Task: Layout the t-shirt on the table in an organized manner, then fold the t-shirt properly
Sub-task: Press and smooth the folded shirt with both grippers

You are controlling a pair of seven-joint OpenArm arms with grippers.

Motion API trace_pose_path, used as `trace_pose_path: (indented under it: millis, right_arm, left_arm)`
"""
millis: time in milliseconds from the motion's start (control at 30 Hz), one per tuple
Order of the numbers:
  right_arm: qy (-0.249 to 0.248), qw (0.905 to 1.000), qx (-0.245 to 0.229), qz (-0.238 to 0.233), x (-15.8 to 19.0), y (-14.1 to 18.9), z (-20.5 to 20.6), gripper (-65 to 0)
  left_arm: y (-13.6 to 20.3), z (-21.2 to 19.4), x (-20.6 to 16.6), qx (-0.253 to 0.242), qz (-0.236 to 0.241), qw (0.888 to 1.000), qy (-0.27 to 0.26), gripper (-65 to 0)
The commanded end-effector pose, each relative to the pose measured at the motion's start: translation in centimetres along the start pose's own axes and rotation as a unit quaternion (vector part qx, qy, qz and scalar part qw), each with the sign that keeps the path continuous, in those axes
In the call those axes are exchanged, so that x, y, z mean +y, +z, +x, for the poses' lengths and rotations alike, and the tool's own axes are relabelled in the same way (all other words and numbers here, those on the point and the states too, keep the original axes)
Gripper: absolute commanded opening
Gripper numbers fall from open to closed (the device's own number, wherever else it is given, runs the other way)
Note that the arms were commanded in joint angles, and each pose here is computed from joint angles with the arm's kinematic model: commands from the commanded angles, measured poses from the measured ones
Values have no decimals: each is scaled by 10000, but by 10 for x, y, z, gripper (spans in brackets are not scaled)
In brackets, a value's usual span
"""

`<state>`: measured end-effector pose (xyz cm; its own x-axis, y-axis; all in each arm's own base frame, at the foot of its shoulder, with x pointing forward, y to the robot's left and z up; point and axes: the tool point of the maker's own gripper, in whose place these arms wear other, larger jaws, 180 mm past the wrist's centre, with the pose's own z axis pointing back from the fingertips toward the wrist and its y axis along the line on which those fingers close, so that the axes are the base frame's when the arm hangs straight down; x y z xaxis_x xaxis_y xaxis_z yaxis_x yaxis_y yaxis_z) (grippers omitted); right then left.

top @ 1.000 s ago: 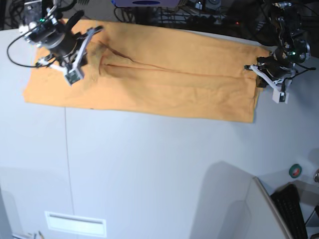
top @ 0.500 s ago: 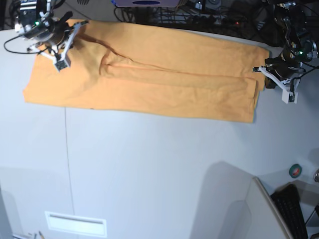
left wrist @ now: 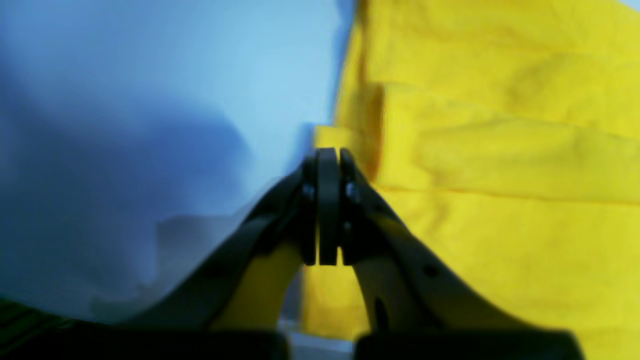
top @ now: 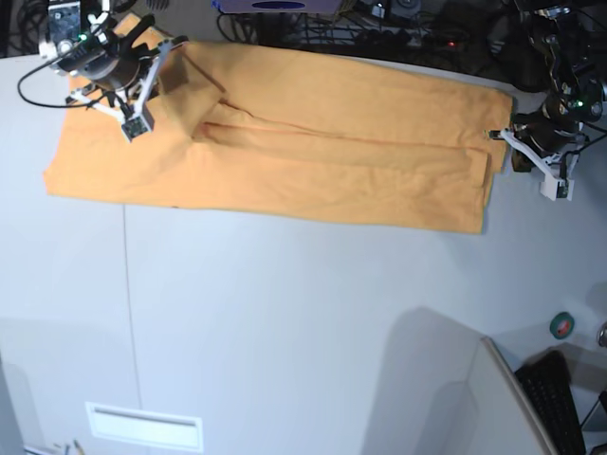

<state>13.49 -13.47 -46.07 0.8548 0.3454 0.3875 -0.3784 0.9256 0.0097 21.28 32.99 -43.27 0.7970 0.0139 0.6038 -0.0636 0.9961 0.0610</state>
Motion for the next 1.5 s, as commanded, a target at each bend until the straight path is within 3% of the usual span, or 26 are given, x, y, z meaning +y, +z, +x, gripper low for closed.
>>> trace_pose_path:
  millis: [0,167,333,500,667,833,967,1200,1333,1467]
  right_arm:
    - [-29,9999,-119,-3,-2,-3,8,-650]
    - [-185,9998,-97,53,0,-14,12,-650]
    - [-563,9972,-66,-484,-58,-17,12,-650]
    - [-745,9954,323,-504,-78,-35,-8,-650]
    - [-919,9946,283,-391,-81,-55,-7,-650]
    - [-1052,9929,366,-422,-109,-74,3,-650]
    - [-1156,9919,204,-475,-132,-84,22,-650]
    - [-1185,9909,-117,-634,-161,-83,52,-650]
    - [-914,9905,-610,-824,-163,-63,77,-650]
    - [-551,9877,-1127,-936,-138,-31,91,-650]
  left_arm:
    - [3,12,2,-206,8,9998,-50,-650]
    - [0,7,-9,-173,-101,9998,31,-650]
    - [-11,1,-30,-68,-294,9995,106,-650]
    - [-31,-19,-35,279,-351,9983,383,-650]
    - [-48,-11,-37,316,-396,9967,630,-650]
    - [-72,18,-60,276,-698,9958,518,-650]
    - [-90,52,-76,-66,-876,9945,570,-650]
    - [-118,91,-95,-430,-776,9935,706,-650]
    - [-113,115,-95,-737,-800,9914,731,-650]
    - [-86,129,-71,-1287,-804,9808,1227,-650]
